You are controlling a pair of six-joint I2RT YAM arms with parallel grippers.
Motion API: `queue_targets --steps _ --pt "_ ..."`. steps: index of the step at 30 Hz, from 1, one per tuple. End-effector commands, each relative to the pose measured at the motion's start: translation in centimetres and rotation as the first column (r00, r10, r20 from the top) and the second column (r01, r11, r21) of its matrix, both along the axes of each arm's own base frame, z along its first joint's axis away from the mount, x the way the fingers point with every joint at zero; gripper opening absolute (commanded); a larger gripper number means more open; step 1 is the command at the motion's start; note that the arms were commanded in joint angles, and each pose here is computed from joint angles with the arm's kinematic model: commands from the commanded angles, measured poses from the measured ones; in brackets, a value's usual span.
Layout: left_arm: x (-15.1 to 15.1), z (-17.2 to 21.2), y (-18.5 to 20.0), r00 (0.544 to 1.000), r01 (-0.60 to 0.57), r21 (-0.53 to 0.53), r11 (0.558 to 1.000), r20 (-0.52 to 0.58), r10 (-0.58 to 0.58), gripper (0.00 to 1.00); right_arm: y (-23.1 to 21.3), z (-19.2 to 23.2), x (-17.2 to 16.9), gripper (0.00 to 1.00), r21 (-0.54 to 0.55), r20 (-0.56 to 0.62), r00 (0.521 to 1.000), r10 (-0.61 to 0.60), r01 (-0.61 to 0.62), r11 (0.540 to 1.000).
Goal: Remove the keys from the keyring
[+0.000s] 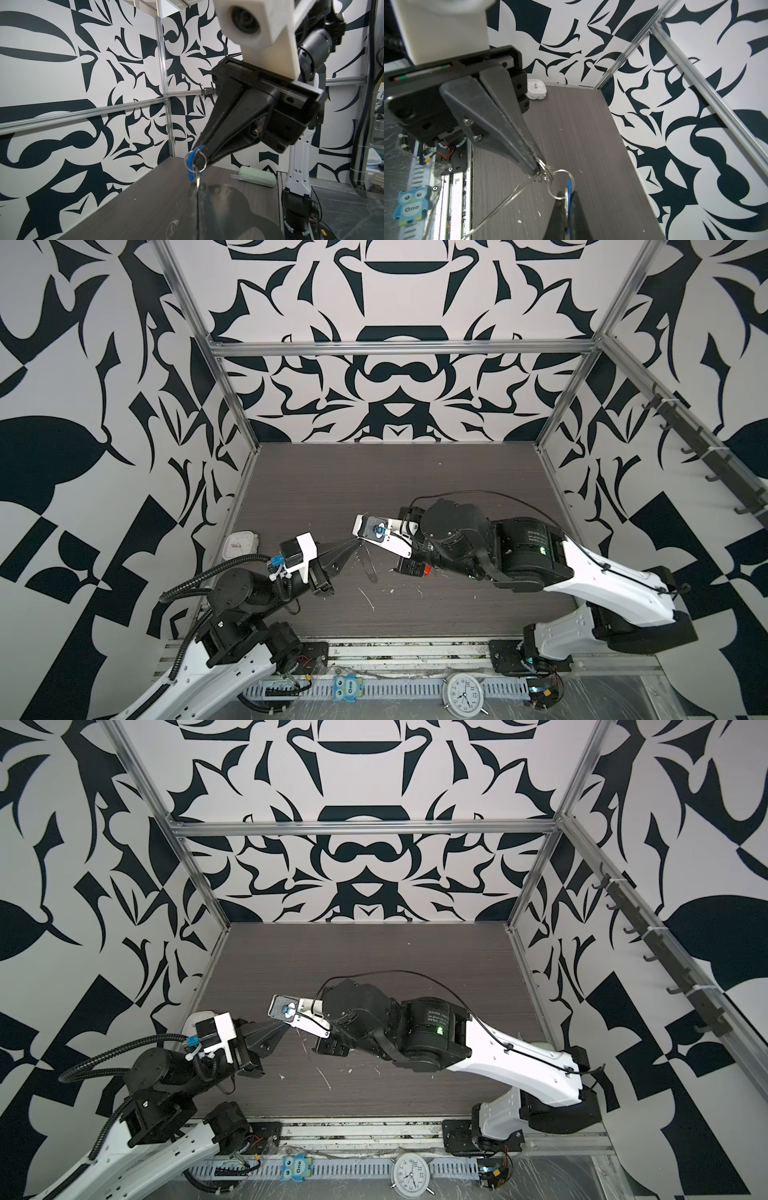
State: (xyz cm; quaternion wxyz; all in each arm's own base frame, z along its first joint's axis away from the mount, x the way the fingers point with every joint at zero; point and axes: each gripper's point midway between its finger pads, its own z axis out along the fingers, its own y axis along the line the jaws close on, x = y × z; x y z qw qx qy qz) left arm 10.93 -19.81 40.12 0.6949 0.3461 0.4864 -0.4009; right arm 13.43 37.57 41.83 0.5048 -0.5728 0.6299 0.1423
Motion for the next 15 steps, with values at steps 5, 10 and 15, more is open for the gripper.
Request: queue_targets --steps 5,10,15 --pt "-0.3 1.0 0.7 0.999 -0.015 -0.046 0.999 0.05 0.017 0.0 -0.8 1.4 0.3 0.0 0.107 -0.08 0.995 -0.062 0.071 0.992" --pt "-0.5 1.2 0.8 0.998 -0.014 -0.054 0.998 0.059 0.017 0.0 -0.3 0.6 0.1 0.0 0.112 -0.119 0.992 -0.051 0.065 0.992" --pt "-0.5 1.4 0.9 0.997 -0.017 -0.059 0.998 0.071 0.022 0.0 -0.2 0.1 -0.1 0.0 0.119 -0.16 0.986 -0.053 0.072 0.99"
